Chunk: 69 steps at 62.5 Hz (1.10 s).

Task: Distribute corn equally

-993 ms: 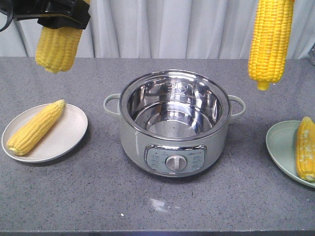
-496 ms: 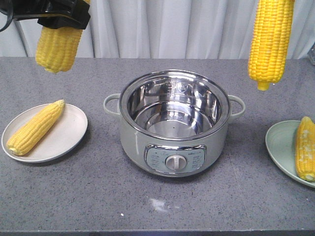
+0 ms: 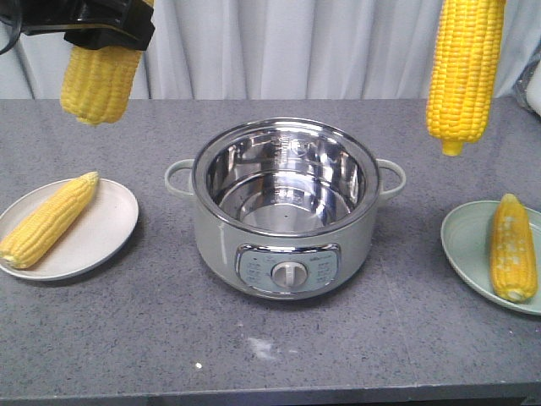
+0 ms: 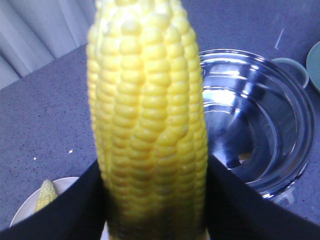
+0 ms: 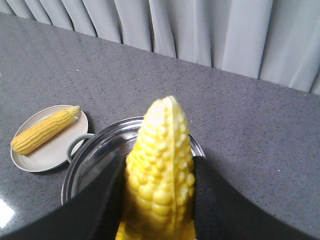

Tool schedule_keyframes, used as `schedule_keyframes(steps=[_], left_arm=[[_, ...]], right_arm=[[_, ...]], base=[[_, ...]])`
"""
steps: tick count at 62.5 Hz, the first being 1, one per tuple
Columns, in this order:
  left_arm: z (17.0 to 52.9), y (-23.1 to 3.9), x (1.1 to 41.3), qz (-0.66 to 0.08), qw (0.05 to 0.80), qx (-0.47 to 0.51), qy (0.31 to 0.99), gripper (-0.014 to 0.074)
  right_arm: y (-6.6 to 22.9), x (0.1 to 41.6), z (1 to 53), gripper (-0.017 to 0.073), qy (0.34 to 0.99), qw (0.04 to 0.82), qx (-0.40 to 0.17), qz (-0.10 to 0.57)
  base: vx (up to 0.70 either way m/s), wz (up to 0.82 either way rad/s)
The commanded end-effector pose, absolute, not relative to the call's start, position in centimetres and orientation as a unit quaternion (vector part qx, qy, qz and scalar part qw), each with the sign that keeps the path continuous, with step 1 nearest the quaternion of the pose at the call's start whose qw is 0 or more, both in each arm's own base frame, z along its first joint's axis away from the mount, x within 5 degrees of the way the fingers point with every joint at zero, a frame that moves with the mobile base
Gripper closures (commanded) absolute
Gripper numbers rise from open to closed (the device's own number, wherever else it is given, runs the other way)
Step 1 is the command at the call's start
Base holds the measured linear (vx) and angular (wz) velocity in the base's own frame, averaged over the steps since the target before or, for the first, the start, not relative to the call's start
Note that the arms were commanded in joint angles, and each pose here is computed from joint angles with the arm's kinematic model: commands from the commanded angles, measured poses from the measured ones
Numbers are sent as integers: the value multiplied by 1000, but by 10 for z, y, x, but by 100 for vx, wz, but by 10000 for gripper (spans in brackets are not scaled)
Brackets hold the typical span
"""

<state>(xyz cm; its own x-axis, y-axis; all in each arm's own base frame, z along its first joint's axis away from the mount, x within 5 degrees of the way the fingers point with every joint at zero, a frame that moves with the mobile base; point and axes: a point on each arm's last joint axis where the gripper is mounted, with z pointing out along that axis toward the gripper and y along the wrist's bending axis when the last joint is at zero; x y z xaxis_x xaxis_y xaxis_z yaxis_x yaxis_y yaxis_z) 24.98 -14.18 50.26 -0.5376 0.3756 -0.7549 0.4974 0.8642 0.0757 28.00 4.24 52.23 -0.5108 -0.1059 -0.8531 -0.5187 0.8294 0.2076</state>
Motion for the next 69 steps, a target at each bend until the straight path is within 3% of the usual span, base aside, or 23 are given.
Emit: schedule_keyframes(steps=[1, 69], left_arm=[[520, -135, 237, -86, 448, 240, 857, 601], [520, -135, 237, -86, 448, 240, 857, 601]], right_arm=[[44, 266, 536, 459, 823, 479, -196, 233], [44, 266, 536, 459, 823, 479, -196, 233]], base=[[-2, -12], [-3, -23]])
